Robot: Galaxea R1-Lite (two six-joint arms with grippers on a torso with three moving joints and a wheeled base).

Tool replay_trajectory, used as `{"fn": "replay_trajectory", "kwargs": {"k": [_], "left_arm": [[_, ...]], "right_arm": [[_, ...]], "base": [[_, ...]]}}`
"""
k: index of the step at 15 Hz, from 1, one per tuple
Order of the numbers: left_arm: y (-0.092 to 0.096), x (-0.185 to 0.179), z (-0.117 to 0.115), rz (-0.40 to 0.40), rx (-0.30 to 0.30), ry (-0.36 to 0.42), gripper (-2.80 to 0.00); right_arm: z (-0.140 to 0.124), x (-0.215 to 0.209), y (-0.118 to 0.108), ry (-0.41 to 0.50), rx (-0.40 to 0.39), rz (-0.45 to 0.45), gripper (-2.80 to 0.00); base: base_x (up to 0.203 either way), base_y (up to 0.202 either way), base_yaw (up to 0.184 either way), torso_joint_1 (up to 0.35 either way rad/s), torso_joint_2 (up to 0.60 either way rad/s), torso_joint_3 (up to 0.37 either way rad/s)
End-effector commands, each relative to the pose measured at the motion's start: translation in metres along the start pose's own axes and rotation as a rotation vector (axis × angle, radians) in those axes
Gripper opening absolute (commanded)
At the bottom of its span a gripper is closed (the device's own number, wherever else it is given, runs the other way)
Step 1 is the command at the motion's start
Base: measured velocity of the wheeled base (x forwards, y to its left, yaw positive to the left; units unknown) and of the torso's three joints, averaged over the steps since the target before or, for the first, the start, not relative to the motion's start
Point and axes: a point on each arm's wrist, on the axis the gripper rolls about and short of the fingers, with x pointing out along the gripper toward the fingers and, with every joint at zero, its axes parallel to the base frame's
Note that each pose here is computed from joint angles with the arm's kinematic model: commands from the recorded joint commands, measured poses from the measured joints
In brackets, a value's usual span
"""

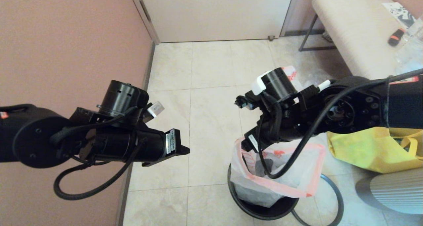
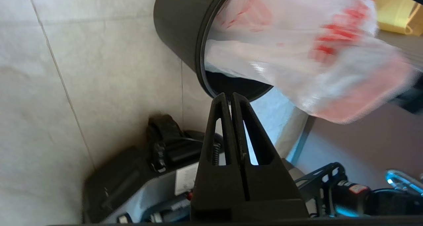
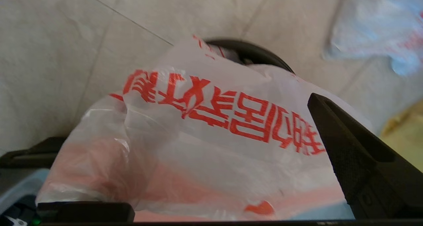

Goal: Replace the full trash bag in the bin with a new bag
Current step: Put the new garbage bag on the trash can

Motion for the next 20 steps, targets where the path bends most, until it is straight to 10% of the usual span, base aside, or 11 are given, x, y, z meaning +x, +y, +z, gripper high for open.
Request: {"fn": "replay_trajectory", "kwargs": {"k": [1,6,7,20], "left_arm": [[0.005,-0.004,0.004,0.003,-0.003,-0.019,-2.80],[0.031,-0.016,0.024,-0.105,-0.036,-0.047,-2.80],[0.039,-0.010,0.025,-0.101,-0.021,-0.031,0.00],[0.051,0.037,-0.009,-0.299,0.260,-0.055,0.00]], "right_arm": [[0.008,0.029,0.020,0.014,-0.026,0.019,0.00],[0.029,0.056,0.049,-0.046,-0.051,0.060,0.00],[0.030,0.057,0.054,-0.057,-0.061,0.099,0.00],[0.035,0.043,0.028,-0.099,-0.023,0.269,0.00]], "base": [[0.000,0.000,0.000,0.000,0.00,0.000],[0.000,0.000,0.000,0.000,0.00,0.000],[0.000,0.000,0.000,0.000,0.00,0.000],[0.000,0.000,0.000,0.000,0.00,0.000]]}}
